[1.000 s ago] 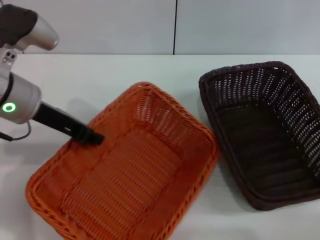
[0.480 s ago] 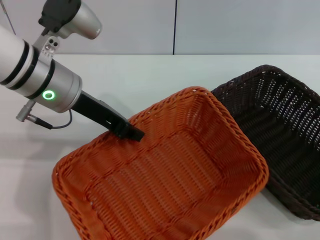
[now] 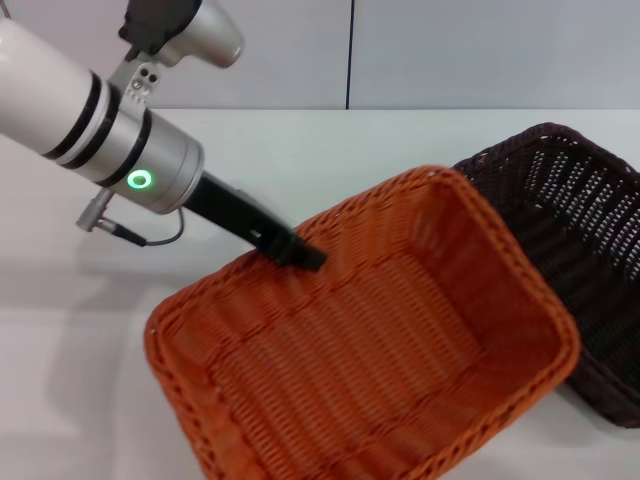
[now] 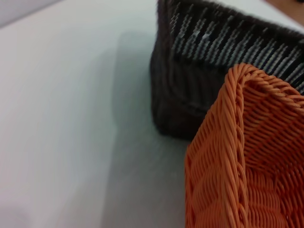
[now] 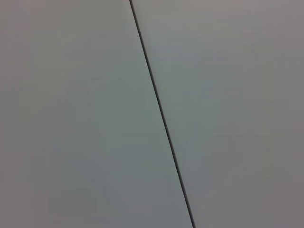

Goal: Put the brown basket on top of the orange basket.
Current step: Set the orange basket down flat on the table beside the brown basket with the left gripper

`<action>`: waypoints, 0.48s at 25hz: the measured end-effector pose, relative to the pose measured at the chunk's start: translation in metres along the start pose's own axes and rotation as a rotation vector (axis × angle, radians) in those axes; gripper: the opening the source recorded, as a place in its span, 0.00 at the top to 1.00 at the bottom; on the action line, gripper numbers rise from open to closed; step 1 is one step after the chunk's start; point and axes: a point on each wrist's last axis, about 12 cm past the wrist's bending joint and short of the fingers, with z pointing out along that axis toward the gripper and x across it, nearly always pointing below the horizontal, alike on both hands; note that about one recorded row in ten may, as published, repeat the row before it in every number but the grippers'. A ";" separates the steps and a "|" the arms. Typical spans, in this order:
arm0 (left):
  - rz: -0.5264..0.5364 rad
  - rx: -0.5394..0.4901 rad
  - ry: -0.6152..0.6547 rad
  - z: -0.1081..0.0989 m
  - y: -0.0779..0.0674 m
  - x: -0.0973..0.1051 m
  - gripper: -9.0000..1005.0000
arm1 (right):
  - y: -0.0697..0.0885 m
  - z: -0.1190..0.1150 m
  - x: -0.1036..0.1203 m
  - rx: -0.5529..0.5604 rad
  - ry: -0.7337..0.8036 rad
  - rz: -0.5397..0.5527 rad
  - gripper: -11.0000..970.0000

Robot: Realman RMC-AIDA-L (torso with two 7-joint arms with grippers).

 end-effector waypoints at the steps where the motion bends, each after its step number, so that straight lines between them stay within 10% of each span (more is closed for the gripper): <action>1: 0.000 0.000 0.000 0.000 0.000 0.000 0.84 | 0.000 0.000 0.000 0.001 0.001 0.000 0.35; 12: 0.066 0.007 -0.061 0.001 -0.003 -0.014 0.84 | -0.007 -0.009 0.004 0.019 0.017 -0.004 0.36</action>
